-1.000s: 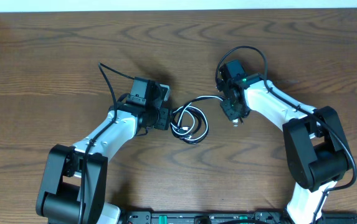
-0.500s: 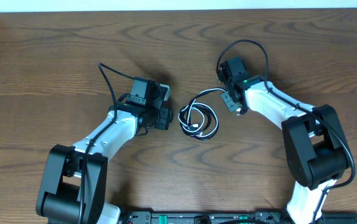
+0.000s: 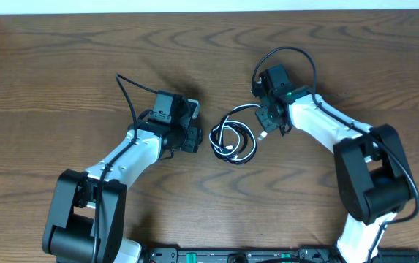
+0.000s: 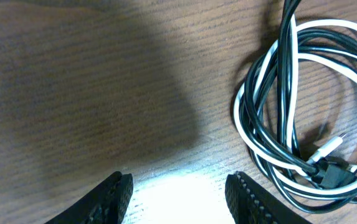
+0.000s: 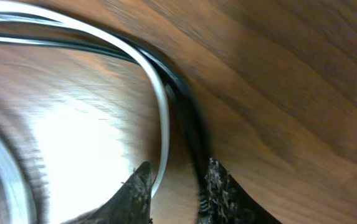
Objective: Untangle cables
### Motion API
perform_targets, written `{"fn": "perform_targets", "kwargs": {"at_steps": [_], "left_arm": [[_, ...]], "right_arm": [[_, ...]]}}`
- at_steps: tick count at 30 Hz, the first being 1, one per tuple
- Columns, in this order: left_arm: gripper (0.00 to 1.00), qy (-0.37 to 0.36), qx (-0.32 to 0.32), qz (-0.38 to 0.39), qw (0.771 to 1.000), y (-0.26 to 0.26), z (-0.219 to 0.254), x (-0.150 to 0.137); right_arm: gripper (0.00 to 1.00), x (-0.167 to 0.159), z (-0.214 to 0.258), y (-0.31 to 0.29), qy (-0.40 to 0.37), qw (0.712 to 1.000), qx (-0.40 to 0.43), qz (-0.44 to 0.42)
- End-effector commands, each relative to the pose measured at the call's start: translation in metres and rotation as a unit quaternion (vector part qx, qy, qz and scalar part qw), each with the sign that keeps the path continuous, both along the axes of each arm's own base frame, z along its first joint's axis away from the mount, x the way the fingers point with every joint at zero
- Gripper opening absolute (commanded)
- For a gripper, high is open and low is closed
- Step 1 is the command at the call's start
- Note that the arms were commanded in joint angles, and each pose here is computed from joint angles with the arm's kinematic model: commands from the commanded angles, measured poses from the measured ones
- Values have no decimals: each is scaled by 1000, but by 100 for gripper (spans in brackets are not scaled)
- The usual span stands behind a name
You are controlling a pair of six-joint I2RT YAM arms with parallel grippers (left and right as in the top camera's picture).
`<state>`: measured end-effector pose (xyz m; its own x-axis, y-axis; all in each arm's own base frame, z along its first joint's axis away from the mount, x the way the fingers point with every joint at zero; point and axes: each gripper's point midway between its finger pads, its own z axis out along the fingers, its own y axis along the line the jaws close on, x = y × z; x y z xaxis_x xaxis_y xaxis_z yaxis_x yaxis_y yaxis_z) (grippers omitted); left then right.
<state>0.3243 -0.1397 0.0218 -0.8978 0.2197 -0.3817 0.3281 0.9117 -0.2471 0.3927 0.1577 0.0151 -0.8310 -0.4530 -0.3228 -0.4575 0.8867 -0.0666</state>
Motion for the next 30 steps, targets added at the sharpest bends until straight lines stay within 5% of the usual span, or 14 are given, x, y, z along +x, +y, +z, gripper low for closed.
{"fn": "perform_targets", "kwargs": {"at_steps": [1, 10, 30], "left_arm": [[57, 26, 6, 21, 999, 4, -10, -9], [57, 97, -23, 105, 990, 1, 2, -17], [57, 171, -58, 184, 966, -26, -2, -14]], "right_arm": [[29, -2, 41, 27, -9, 996, 89, 9], [32, -36, 54, 73, 65, 970, 223, 68], [39, -52, 20, 90, 102, 971, 202, 77]]}}
